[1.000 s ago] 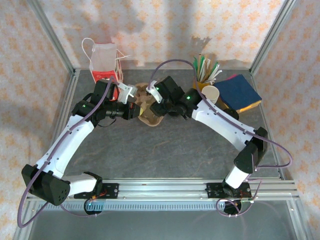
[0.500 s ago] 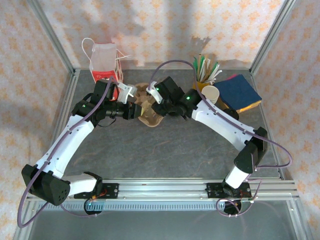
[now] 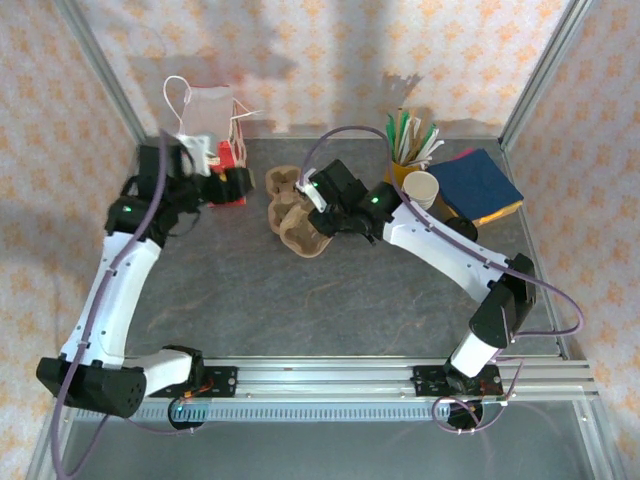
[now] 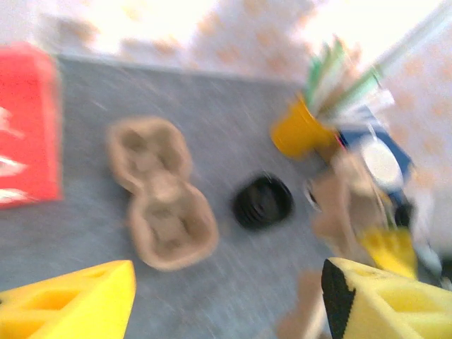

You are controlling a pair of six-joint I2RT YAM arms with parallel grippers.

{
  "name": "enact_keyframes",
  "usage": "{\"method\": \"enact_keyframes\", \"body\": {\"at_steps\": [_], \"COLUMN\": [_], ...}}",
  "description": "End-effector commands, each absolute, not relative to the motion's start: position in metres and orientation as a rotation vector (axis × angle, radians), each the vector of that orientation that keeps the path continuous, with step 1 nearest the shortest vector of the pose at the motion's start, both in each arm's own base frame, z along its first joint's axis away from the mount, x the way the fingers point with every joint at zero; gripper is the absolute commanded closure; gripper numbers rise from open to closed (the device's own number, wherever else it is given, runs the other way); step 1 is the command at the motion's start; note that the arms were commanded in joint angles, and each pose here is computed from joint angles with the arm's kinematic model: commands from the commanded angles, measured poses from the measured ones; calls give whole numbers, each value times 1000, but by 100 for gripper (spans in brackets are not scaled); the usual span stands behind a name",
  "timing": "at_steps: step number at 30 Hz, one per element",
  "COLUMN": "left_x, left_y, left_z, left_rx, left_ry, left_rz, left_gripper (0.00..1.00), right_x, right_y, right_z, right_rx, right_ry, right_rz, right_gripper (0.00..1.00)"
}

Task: Pack the takeout coffee

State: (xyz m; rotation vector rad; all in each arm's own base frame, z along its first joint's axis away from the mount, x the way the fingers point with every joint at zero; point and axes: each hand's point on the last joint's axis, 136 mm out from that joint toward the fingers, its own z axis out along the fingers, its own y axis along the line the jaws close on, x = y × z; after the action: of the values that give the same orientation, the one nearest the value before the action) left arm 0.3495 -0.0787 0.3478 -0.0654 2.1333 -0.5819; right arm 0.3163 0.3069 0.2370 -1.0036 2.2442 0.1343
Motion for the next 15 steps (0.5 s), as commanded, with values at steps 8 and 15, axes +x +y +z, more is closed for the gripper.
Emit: {"method": "enact_keyframes", "body": {"at_steps": [8,15], "left_x": [433,479], "left_y": [54,92], "left_z": [398,374], "left_rx": [-494,-502], "left_ry": [2048,2164], "left_rz": [-95,6], "left_gripper": [25,24], "right_x": [303,290], "right_y": [298,301], "right_z": [236,237], "right_rx": [-956,-971], "right_ry": [2284,2277], "right_rz": [193,269], "right_gripper": [67,67]}}
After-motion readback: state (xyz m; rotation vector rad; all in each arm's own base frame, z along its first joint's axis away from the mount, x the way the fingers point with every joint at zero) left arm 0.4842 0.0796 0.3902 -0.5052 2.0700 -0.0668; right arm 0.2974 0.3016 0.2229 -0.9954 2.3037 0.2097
